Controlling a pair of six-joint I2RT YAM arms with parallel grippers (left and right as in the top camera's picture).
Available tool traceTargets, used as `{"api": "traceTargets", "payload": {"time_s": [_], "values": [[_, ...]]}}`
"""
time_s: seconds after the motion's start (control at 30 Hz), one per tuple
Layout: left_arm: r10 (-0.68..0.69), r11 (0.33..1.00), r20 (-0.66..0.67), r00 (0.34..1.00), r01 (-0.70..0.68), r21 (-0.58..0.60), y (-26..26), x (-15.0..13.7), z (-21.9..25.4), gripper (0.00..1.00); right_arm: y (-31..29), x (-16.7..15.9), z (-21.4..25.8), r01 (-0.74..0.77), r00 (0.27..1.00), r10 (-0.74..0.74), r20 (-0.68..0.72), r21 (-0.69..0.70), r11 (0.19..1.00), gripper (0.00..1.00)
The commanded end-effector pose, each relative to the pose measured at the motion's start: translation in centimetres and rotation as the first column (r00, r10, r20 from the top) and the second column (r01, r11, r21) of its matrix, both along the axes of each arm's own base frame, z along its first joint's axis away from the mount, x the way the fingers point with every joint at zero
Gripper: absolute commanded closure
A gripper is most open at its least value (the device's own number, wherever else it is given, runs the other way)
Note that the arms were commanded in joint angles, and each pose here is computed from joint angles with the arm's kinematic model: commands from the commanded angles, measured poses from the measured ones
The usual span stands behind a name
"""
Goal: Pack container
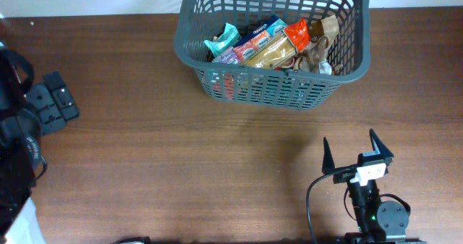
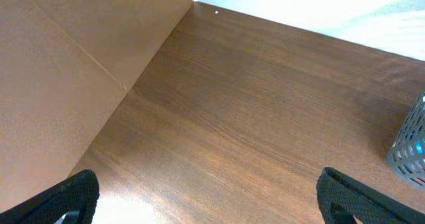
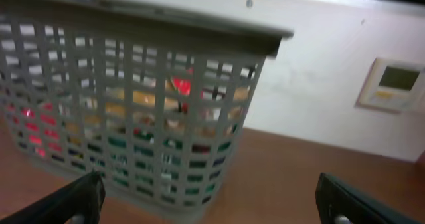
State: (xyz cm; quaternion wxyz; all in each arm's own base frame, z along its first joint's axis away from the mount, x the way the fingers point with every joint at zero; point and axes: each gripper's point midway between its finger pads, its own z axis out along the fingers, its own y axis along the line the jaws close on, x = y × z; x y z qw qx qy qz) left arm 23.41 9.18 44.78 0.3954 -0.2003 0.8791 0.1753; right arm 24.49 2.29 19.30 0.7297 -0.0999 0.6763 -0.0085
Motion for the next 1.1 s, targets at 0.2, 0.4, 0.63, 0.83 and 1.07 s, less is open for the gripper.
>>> {"api": "traceTargets", "payload": {"time_s": [0.2,0.4,0.63,0.83,1.07], "values": [[0.01,1.0,0.005,1.0,-0.01,-0.001,0.1,0.0,0.1,0.01,0.0,0.0,-3.5,0.005,0.991,-0.005,-0.133,0.0,1.0,0.01],[0.01,1.0,0.005,1.0,-0.01,-0.001,0.1,0.0,0.1,0.01,-0.2,0.0,-3.5,0.016,0.991,-0.016,-0.134,-0.001,1.0,0.01],[0.01,1.0,0.005,1.0,-0.01,-0.001,0.1,0.0,0.1,0.01,-0.1,0.0,-3.4,0.008,0.991,-0.008,-0.131,0.0,1.0,0.01],[0.01,1.0,0.005,1.0,-0.01,-0.001,0.2,0.0,0.1,0.01,-0.1,0.0,-3.4,0.008,0.991,-0.008,-0.131,0.0,1.0,0.01],[0.01,1.0,0.005,1.0,-0.01,-0.001,0.1,0.0,0.1,0.01,-0.1,0.0,-3.4,0.008,0.991,-0.008,-0.131,0.0,1.0,0.01]]}}
